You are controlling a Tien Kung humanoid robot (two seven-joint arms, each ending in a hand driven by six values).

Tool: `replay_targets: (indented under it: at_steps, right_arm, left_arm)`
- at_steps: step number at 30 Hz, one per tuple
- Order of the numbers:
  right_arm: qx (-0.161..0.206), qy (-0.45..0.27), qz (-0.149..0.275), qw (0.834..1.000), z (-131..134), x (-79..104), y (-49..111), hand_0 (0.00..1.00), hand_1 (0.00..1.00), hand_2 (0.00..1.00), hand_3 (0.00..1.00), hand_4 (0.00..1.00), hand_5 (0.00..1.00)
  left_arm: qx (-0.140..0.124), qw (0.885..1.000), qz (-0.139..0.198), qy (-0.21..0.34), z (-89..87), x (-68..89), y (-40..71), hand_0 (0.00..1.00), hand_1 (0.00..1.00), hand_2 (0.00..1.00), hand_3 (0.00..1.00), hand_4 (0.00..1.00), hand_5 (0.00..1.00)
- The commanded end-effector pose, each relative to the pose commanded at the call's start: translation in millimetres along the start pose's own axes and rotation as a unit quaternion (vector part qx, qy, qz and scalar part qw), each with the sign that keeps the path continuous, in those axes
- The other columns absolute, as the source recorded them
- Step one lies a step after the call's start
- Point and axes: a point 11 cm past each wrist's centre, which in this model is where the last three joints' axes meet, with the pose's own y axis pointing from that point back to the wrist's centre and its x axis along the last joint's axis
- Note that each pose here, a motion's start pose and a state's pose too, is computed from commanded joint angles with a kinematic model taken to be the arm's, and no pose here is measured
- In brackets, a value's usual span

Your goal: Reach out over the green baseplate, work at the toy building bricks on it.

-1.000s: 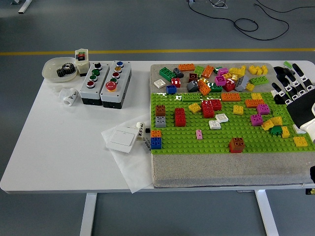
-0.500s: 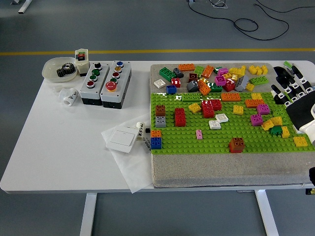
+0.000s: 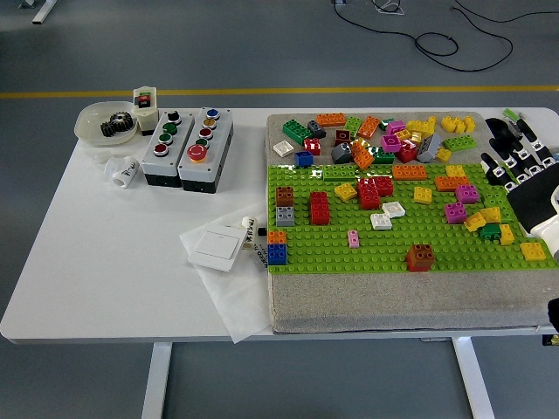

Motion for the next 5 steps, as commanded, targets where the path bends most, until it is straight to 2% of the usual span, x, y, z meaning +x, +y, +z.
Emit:
replay_targets:
  at_steps: [5]
  right_arm:
    - [0.001, -0.003, -0.002, 1.000, -0.5, -1.2, -0.7, 0.876, 0.804, 0.846, 0.861, 0.998, 0.969]
  left_arm:
    - [-0.002, 1.000, 0.000, 0.001, 1.6, -0.4, 0.1, 0.765, 0.809, 0.859, 0.773, 0.793, 0.702]
